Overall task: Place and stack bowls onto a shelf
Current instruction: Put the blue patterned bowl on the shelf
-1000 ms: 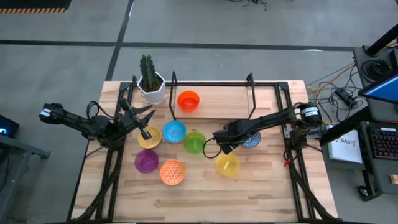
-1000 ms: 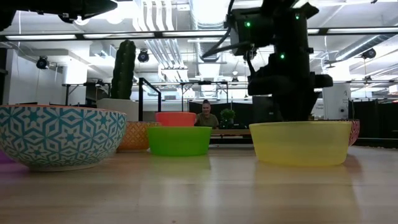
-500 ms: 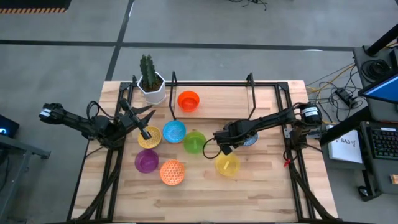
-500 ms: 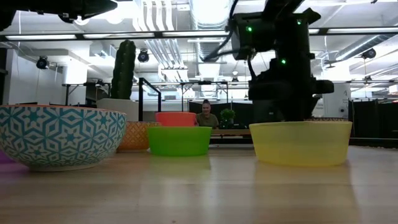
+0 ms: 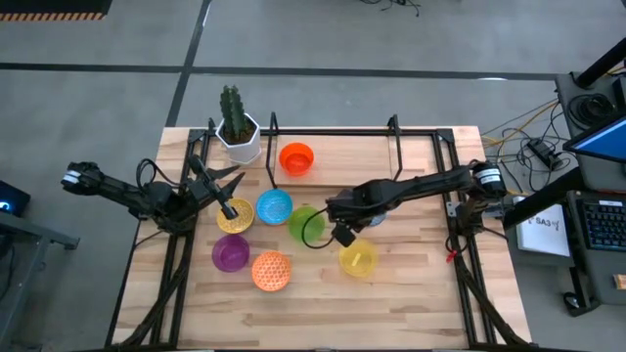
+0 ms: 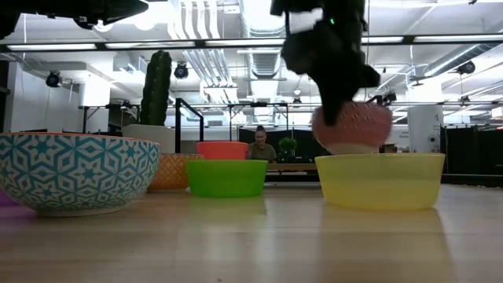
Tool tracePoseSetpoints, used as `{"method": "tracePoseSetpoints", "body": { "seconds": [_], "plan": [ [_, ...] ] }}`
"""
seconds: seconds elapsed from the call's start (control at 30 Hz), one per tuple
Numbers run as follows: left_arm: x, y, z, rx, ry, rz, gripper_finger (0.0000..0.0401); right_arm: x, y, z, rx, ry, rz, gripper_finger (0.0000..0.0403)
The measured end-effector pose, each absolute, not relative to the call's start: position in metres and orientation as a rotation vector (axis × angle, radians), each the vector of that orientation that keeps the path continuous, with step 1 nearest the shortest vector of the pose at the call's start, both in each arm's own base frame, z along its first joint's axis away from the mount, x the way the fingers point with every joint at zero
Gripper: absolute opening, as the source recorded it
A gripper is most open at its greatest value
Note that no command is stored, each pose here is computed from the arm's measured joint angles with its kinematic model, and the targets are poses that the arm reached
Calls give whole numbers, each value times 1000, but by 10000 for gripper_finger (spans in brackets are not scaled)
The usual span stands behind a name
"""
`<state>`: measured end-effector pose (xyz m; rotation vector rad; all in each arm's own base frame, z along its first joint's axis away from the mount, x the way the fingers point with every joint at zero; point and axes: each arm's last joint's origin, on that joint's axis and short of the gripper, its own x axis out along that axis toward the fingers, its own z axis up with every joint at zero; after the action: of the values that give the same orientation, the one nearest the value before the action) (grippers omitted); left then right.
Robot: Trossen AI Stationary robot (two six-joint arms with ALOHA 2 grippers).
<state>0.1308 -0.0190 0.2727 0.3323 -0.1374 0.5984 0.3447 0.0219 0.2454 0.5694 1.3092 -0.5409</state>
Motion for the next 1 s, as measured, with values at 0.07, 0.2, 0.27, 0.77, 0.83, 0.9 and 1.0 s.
{"method": "tracePoseSetpoints", "body": {
  "seconds": [0.07,0.2,0.27,0.77,0.83,0.9,1.0],
  "plan": [
    [131,-19,273,332,-137,598,77,349,22,256,548,1279,-502,14],
    [131,-19,273,332,-137,598,77,356,21,274,478,1215,-445,14],
    [131,-19,273,332,-137,599,77,358,20,280,431,1188,-437,13],
    [131,-19,273,331,-140,599,77,361,-38,294,233,1133,-532,13],
    [131,-19,273,330,-140,599,77,359,-53,292,221,1143,-560,13],
    [131,-19,273,330,-140,599,77,356,-68,289,221,1156,-581,13],
    [131,-19,273,330,-140,599,77,350,-92,284,230,1164,-618,13]
  ]
}}
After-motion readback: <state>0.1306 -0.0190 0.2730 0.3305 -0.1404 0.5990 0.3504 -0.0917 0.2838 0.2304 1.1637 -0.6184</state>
